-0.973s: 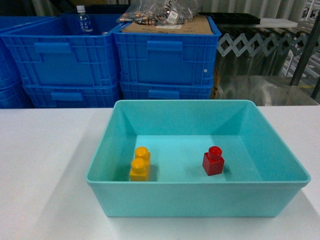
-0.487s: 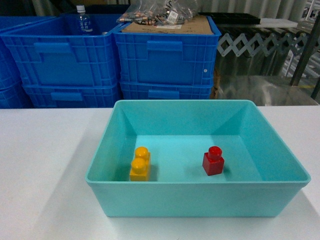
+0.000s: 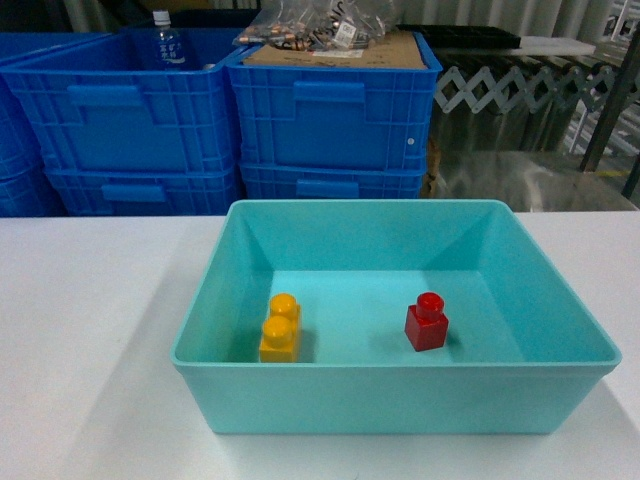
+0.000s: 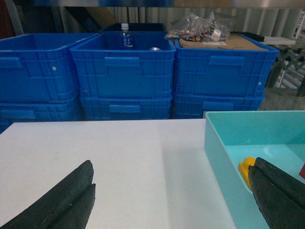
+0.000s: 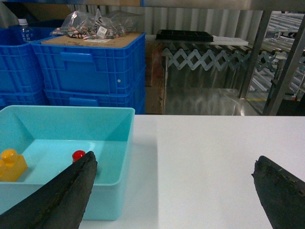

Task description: Pick red block from blue box to shelf

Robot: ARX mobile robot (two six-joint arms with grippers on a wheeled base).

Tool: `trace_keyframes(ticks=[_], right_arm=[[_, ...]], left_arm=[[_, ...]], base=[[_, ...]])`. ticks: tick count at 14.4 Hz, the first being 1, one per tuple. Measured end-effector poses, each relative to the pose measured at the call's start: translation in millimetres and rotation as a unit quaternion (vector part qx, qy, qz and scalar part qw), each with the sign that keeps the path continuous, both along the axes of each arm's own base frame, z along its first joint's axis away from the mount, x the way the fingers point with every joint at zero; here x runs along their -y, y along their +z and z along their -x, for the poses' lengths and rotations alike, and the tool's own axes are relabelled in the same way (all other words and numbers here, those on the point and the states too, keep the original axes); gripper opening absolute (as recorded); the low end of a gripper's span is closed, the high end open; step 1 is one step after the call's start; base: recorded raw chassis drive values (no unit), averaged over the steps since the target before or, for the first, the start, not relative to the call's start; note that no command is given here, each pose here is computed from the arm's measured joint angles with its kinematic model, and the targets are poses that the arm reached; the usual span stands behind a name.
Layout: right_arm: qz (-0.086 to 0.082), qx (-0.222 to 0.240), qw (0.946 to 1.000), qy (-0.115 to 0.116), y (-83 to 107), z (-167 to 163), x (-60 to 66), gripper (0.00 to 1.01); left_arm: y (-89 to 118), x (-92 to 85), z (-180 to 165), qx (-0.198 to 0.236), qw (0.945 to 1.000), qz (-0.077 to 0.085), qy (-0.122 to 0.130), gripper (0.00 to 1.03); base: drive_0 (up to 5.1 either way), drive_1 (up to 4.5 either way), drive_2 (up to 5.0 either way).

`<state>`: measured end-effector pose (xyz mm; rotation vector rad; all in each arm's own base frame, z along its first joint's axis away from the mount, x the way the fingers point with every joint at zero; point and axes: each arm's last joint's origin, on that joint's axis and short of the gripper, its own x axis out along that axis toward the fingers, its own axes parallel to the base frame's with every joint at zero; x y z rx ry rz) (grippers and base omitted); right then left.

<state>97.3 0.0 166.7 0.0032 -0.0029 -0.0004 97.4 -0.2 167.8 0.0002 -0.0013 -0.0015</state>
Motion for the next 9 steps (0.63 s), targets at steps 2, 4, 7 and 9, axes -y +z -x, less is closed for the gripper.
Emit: trace_keyframes(ticks=[2,4,7,9], right_arm=[[0.000,0.000,1.0000,0.000,0.0,0.0,0.0,0.98],[0.000,0.000,1.0000,0.000,0.0,0.0,0.0,0.98],[0.000,0.000,1.0000,0.000,0.0,0.0,0.0,0.98],[0.007,-0.035,0.9993,0.012,-1.9,0.2,0.2,0.98]], left_arm=[[0.0,0.0,0.0,0.000,1.0000,0.000,0.000,0.98],[0.0,0.0,0.0,0.000,1.0000,0.000,0.000,0.98],[0.0,0.0,0.0,0.000,1.0000,0.000,0.000,0.98],[0.0,0.0,0.0,0.000,1.0000,0.000,0.000,0.98]], base=[[0.0,0.00,0.0],[0.0,0.00,0.0],[0.0,0.00,0.0],[0.0,0.00,0.0]])
